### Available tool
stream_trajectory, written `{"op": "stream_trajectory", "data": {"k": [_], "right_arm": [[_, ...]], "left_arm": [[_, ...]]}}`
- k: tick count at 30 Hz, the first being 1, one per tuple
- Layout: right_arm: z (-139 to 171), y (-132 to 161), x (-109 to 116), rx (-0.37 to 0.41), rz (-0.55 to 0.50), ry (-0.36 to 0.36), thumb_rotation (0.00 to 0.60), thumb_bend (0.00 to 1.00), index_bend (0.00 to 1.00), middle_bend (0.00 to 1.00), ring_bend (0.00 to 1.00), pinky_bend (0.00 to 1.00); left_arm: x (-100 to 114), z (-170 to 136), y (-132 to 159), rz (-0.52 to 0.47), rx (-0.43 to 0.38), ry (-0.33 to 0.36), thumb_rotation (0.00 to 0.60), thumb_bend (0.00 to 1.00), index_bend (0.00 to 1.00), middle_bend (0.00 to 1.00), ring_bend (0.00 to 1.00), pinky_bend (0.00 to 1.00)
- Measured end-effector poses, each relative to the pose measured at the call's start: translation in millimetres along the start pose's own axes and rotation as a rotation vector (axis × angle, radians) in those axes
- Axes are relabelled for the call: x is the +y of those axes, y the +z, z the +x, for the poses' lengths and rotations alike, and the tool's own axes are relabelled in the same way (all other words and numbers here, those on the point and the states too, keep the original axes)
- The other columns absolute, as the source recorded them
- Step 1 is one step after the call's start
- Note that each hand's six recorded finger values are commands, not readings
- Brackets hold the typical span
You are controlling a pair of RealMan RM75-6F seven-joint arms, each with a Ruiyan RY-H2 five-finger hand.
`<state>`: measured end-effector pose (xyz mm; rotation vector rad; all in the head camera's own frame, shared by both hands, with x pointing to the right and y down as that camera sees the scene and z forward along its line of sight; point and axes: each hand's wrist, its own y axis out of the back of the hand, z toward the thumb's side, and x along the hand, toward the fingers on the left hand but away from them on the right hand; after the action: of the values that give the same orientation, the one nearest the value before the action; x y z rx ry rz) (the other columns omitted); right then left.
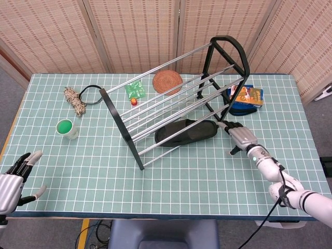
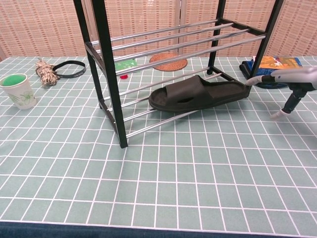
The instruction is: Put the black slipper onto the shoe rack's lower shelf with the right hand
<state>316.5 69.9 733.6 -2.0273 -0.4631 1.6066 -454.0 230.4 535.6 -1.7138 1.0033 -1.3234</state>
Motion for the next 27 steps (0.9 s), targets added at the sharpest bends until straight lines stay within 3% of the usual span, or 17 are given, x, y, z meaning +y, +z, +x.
{"op": "stream_trajectory", "data": {"k": [14,27], "right_arm": [[-10,7,-2,0.011,0.003,0.016,0.6,0.18,0.0,0.0,0.0,0.04],[-1,15,-7,0.039,0.021,0.028,0.6,0.18,0.0,0.0,0.0,0.04]], "left_arm": [[2,-1,-1,-0.007,0.0,0.005,0.6,0.26,0.06,0.12,0.09,0.29],[1,-1,0,-0.002,-0.004,0.005,0.6,0.26,0.06,0.12,0.09,0.29]]}}
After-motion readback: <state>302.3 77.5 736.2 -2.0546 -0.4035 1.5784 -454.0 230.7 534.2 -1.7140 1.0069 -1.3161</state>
